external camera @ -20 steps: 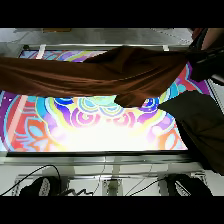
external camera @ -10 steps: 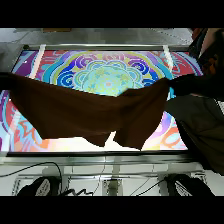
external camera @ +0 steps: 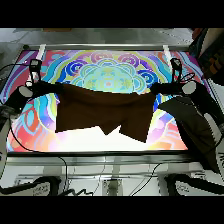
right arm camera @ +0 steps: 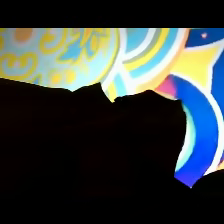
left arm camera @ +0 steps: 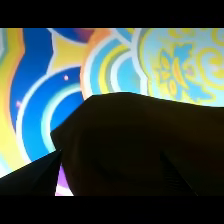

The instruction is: Fold the clothes and pants, and hang the long-sleeved shirts on hangers.

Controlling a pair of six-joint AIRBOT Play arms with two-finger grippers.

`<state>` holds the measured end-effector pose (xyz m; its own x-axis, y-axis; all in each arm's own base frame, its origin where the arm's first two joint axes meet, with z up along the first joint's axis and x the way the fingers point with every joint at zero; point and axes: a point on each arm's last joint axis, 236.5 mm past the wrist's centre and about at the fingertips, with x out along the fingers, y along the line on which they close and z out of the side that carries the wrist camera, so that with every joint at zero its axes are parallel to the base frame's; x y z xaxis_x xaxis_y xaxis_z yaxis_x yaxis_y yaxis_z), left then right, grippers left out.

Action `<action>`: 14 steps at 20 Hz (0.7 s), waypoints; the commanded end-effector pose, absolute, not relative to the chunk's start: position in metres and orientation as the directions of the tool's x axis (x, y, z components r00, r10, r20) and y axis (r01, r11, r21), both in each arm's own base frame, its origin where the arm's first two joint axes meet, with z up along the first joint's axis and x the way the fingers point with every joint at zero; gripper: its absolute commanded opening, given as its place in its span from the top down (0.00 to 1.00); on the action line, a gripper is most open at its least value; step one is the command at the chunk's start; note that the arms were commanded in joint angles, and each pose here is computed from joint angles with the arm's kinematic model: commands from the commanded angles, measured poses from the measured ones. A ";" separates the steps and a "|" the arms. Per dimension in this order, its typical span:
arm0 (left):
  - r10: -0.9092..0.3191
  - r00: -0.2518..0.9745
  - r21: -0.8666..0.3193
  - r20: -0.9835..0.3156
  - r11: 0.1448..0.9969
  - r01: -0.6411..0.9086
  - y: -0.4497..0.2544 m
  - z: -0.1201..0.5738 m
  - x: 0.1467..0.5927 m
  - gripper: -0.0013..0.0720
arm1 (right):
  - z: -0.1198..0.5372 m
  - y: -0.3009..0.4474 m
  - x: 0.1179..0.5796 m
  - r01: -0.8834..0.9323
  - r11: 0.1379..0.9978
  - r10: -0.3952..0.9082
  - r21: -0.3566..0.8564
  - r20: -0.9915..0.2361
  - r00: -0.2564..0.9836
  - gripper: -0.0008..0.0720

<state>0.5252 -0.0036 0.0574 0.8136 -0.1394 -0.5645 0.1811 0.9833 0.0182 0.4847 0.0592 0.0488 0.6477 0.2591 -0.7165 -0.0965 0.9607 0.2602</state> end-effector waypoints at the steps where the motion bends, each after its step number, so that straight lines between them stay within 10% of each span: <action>1: -0.098 0.847 0.049 -0.522 0.988 0.144 0.012 0.073 0.530 0.06 | 0.023 0.010 0.479 0.018 0.968 0.189 0.250 -0.775 0.603 0.48; 6: -0.177 0.749 -0.034 -0.638 0.979 0.202 0.022 0.080 0.478 0.07 | -0.030 0.004 0.391 0.070 0.917 0.366 0.392 -0.899 0.240 0.45; 14: -0.280 0.533 -0.248 -0.798 0.960 0.133 0.041 0.043 0.413 0.07 | -0.098 0.057 0.385 0.218 0.751 0.602 0.623 -0.782 0.161 0.37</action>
